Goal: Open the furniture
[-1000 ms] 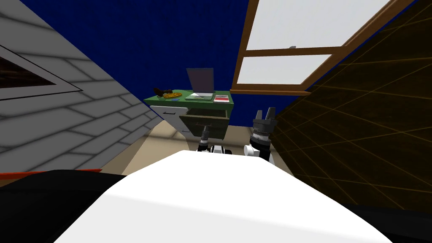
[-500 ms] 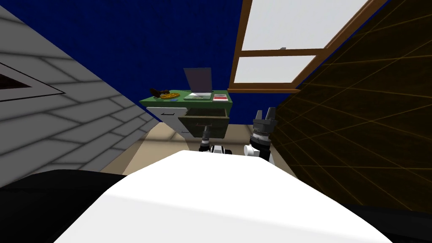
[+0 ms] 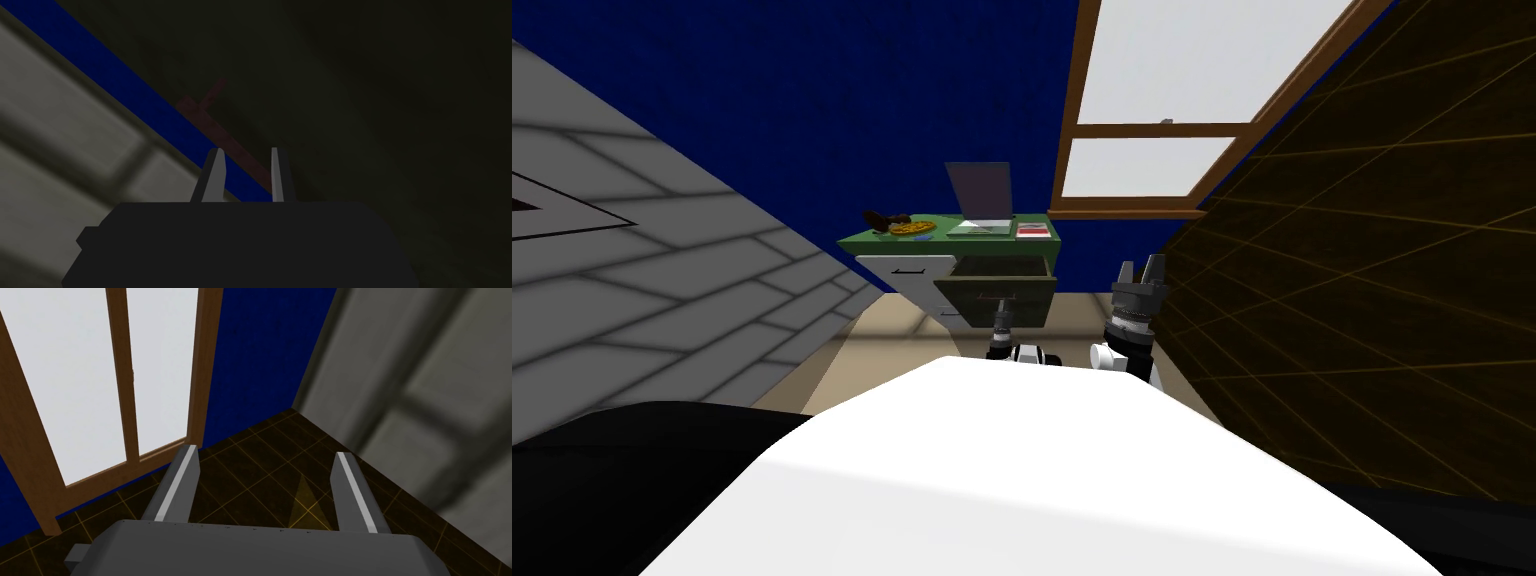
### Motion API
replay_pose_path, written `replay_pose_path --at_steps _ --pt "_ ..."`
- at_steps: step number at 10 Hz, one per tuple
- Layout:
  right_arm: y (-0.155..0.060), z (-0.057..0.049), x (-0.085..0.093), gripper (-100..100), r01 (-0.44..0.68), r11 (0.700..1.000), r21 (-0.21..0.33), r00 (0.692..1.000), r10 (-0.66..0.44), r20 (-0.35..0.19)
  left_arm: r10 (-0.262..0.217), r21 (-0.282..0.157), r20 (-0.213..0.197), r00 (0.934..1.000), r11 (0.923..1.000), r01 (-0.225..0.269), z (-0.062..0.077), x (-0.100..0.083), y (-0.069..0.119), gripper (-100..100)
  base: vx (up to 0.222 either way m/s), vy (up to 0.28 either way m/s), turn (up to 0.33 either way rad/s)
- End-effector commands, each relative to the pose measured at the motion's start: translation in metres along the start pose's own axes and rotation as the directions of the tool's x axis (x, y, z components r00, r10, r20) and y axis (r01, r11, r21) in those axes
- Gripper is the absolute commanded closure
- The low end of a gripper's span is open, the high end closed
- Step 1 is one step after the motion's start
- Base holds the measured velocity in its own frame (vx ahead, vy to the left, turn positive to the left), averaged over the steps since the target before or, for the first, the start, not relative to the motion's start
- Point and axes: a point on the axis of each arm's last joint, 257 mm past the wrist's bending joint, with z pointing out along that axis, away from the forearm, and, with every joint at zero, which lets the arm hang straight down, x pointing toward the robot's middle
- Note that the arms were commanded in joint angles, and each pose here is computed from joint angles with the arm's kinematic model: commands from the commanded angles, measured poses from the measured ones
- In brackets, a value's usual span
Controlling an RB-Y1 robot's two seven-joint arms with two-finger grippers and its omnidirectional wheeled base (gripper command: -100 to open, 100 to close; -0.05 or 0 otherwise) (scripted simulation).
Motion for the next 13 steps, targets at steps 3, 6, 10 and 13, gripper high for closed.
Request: replay_pose_path --at_steps 3,6,10,13 --pt "0.000 0.000 0.000 0 0.000 1.000 0.000 1.000 0.000 0.000 0.019 -0.027 0.031 0.9993 0.9995 -0.018 0.021 -0.018 -0.010 -100 -0.034 0.025 -0.088" --pt "0.000 0.000 0.000 0 0.000 1.000 0.000 1.000 0.000 0.000 0.026 -0.040 0.045 0.9986 0.9989 -0.024 0.032 -0.028 -0.016 -100 -0.022 0.016 -0.078" --pt "0.000 0.000 0.000 0 0.000 1.000 0.000 1.000 0.000 0.000 0.028 -0.044 0.049 0.9984 0.9987 -0.026 0.036 -0.032 -0.019 -100 -0.010 0.009 -0.023" --pt "0.000 0.000 0.000 0 0.000 1.000 0.000 1.000 0.000 0.000 0.030 -0.047 0.053 0.9981 0.9985 -0.027 0.040 -0.036 -0.022 -100 -0.008 0.006 -0.029"
